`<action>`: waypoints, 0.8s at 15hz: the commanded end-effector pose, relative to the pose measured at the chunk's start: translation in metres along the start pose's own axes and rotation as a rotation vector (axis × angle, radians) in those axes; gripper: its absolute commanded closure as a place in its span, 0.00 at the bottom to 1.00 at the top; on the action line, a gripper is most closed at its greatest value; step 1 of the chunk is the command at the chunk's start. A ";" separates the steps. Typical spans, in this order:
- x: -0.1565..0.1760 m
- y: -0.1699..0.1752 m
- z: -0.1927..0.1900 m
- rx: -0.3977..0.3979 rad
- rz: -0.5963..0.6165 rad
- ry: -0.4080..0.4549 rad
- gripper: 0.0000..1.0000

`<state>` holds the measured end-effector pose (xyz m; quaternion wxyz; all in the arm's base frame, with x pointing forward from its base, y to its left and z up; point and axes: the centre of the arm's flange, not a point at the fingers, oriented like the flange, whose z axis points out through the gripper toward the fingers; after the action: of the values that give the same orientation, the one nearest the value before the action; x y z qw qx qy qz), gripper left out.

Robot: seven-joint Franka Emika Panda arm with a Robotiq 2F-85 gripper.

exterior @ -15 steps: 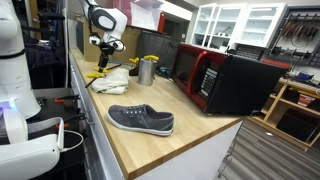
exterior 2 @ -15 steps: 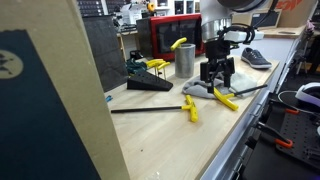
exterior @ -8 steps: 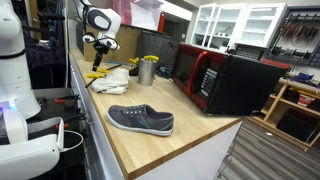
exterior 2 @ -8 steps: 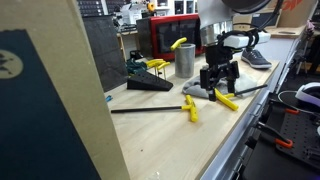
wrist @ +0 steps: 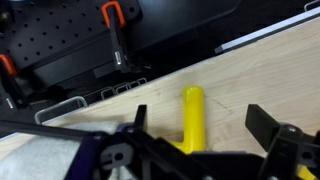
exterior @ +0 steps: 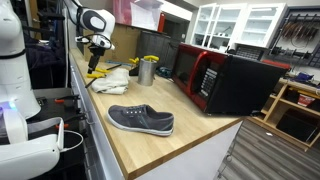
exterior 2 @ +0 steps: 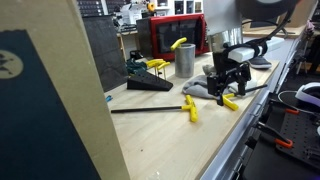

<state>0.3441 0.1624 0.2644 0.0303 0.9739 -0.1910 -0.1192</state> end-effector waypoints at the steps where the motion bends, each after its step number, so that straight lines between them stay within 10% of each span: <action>1: -0.001 0.008 0.004 -0.040 0.067 0.100 0.00; 6: 0.011 0.002 0.005 -0.063 0.102 0.197 0.00; 7: 0.012 0.001 0.006 -0.060 0.108 0.204 0.25; 12: 0.009 -0.004 0.013 -0.042 0.113 0.202 0.57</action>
<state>0.3519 0.1554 0.2582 0.0815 0.9693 -0.2297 -0.0321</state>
